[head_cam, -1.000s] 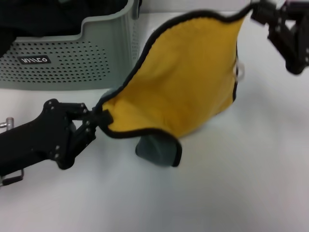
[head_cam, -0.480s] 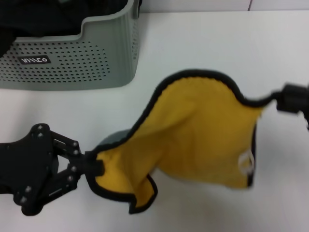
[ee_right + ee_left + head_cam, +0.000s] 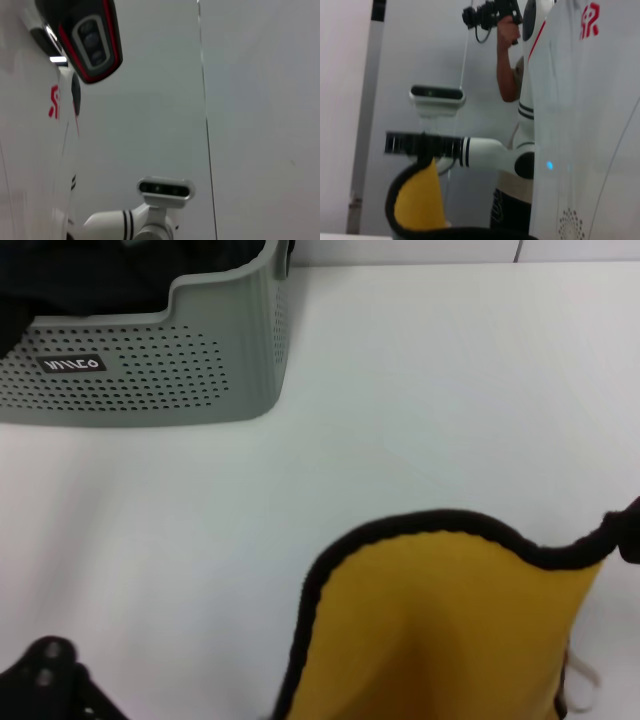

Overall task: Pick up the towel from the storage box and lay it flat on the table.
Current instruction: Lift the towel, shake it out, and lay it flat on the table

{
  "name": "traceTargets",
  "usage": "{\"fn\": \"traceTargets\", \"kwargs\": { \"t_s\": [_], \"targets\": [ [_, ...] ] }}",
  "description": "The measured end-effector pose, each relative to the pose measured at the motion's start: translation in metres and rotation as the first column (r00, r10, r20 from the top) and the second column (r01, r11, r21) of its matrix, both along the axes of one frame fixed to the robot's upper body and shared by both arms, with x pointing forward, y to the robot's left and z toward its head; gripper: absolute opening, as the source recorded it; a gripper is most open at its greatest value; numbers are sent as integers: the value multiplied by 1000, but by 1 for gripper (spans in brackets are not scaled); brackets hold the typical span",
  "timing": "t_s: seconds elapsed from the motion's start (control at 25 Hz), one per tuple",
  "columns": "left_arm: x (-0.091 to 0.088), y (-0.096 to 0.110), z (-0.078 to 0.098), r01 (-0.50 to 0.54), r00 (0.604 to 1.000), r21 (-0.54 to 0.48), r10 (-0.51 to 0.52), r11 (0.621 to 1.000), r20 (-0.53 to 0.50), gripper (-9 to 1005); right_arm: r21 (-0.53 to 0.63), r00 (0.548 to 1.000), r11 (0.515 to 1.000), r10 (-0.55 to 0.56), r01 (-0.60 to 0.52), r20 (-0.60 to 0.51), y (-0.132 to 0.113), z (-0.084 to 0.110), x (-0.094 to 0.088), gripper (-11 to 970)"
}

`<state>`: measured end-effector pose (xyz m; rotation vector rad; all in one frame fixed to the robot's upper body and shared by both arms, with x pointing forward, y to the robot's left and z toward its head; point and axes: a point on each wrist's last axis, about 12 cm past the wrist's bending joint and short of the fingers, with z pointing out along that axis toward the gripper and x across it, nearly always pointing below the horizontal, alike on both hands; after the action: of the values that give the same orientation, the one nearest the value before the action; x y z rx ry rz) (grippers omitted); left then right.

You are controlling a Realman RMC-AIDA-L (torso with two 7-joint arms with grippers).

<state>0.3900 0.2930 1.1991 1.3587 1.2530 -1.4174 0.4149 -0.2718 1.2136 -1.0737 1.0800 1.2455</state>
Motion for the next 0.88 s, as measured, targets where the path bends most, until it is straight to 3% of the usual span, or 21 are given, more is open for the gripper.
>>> {"fn": "traceTargets", "kwargs": {
  "t_s": [0.12, 0.2, 0.32, 0.44, 0.6, 0.72, 0.88],
  "targets": [
    [-3, 5, 0, -41, 999, -23, 41, 999, -6, 40, 23, 999, 1000, -5, 6, -53, -3, -10, 3, 20],
    [3, 6, -12, -78, 996, -21, 77, 997, -50, 40, 31, 992, 999, -21, 25, -121, -7, -25, 10, 21],
    [26, 4, -46, -132, 977, 17, 133, 991, -165, 40, 36, 972, 997, -61, 71, -228, -11, -56, 27, 22],
    [59, -6, -81, -117, 950, 83, 136, 990, -281, 40, 29, 950, 993, -98, 111, -296, -9, -88, 46, 24],
    [91, -22, -109, -99, 921, 185, 161, 978, -355, 40, -15, 934, 987, -154, 157, -323, 5, -117, 72, 25],
    [106, -32, -128, -154, 900, 313, 264, 937, -347, 40, -77, 921, 976, -219, 205, -323, 14, -129, 87, 27],
    [124, -37, -132, -230, 905, 403, 348, 886, -247, 41, -175, 886, 939, -340, 298, -315, 22, -142, 103, 28]
  ]
}}
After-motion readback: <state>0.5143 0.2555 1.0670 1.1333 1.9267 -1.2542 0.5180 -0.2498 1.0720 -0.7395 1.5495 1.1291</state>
